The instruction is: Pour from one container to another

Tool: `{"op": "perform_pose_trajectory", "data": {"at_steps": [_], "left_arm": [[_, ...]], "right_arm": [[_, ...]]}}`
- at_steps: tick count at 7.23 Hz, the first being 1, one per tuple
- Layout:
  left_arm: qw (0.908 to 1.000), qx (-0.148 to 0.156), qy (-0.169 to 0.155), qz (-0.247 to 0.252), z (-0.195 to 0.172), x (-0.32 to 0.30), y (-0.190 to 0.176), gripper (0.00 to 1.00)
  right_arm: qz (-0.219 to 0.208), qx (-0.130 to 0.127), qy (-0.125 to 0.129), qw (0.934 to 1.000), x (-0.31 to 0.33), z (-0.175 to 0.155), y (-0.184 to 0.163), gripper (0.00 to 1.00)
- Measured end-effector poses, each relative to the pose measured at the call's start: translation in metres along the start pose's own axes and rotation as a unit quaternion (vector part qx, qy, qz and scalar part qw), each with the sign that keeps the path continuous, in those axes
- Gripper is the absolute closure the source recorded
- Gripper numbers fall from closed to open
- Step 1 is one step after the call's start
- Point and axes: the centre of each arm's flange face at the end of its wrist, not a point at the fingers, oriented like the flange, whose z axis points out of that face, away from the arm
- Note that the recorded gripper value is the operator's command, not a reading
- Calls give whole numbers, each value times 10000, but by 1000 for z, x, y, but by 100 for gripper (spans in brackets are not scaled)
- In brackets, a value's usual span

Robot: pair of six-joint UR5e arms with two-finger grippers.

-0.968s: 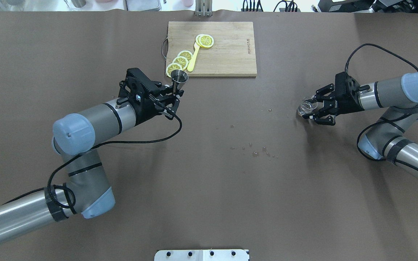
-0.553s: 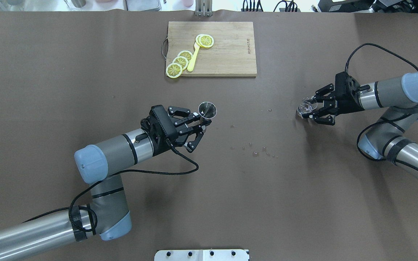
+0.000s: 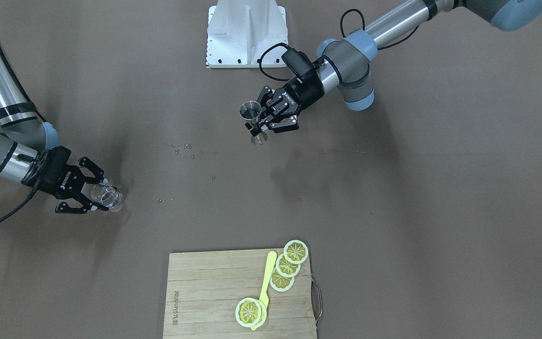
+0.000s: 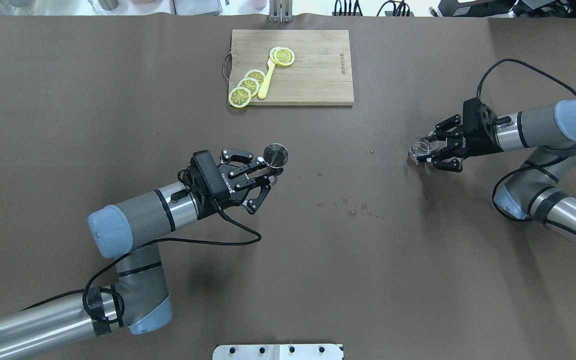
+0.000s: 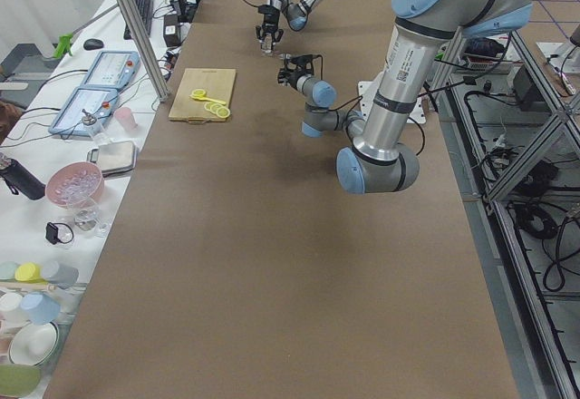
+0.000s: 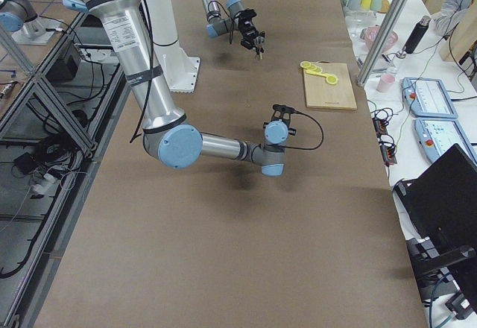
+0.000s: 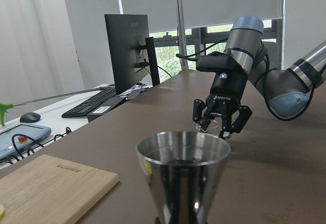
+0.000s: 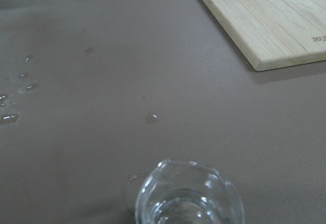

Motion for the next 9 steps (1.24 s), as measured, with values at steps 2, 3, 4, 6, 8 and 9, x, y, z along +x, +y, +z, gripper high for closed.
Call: {"op": "perform_pose_trajectory", "data": {"at_steps": [2,3,4,6,8,9], "left_arm": [[10000,-11,1,3,3,1,0,100],[10000,-13,2,3,4,1,0,100],[10000,-15,2,3,4,1,1,100],[10000,-8,2,4,5,1,0,100],[10000,-10,-5,21,8,2,-1,100],[10000,-11,-9,35,9,2,-1,100]], "right_arm": [[-12,63,82,9999,11,-17,-7,100],[-131,113,69,9998,16,-27,-13,100],[-302,165,57,9994,21,-37,-21,100],[-509,222,47,9984,28,-49,-31,100],[-693,248,155,9972,40,-65,-42,100],[-728,237,213,9968,43,-71,-54,100]]}}
